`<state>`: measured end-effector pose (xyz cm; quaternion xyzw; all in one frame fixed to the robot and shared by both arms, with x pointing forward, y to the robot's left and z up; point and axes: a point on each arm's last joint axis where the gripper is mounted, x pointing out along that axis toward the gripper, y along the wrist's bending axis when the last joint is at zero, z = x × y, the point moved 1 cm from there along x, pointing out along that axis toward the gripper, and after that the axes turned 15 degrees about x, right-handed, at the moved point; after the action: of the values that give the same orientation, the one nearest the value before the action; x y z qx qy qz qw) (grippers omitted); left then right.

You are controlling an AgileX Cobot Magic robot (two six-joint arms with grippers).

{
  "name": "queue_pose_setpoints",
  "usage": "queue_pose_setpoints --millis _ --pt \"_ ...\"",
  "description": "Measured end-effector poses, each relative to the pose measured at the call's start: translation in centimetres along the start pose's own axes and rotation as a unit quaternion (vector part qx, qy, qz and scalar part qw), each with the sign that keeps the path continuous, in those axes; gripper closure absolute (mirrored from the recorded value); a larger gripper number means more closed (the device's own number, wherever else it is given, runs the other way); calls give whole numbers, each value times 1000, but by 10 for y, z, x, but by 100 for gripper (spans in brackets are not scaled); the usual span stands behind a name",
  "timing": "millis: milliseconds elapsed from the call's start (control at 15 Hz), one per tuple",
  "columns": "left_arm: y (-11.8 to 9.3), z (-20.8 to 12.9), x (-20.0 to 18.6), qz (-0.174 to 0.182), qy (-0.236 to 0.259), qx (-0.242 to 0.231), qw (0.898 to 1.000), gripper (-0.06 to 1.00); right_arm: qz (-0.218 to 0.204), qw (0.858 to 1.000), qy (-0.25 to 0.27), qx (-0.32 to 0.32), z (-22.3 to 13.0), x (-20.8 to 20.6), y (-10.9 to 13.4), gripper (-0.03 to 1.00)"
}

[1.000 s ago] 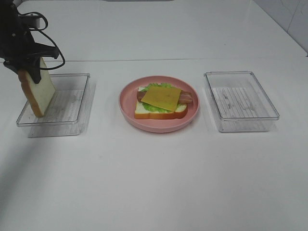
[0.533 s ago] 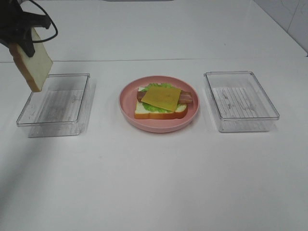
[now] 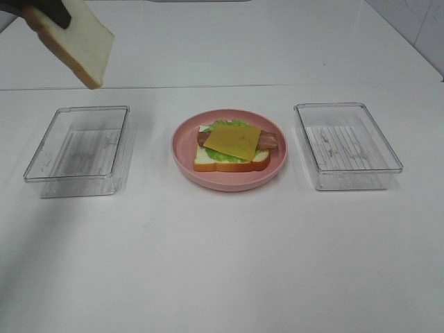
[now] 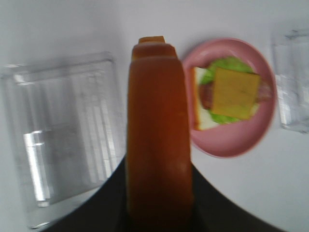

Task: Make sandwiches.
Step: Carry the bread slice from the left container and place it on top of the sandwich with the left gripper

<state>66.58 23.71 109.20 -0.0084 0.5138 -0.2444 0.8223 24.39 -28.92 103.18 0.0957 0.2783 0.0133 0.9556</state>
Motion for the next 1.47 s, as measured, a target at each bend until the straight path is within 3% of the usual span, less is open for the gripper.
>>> queue_pose_setpoints --millis 67,133,267,533,600,800,1200,1467 --pt "-12 -11 19 -89 -5 -1 996 76 0 1000 0 0 0 0 0 8" --pt "-18 -17 32 -144 -19 -8 989 76 0 1000 0 0 0 0 0 8" --pt "-26 -25 51 -201 -48 -22 978 76 0 1000 0 0 0 0 0 8" --pt "-54 -29 89 -189 -83 -15 978 76 0 1000 0 0 0 0 0 8" --pt "-69 -26 102 -181 -91 -11 979 76 0 1000 0 0 0 0 0 8" --pt "-88 -33 146 -194 -67 -37 978 76 0 1000 0 0 0 0 0 8" --pt "-87 -25 201 -238 -41 -109 964 76 0 1000 0 0 0 0 0 8" --pt "-81 -31 222 -238 -21 -142 961 76 0 1000 0 0 0 0 0 8"
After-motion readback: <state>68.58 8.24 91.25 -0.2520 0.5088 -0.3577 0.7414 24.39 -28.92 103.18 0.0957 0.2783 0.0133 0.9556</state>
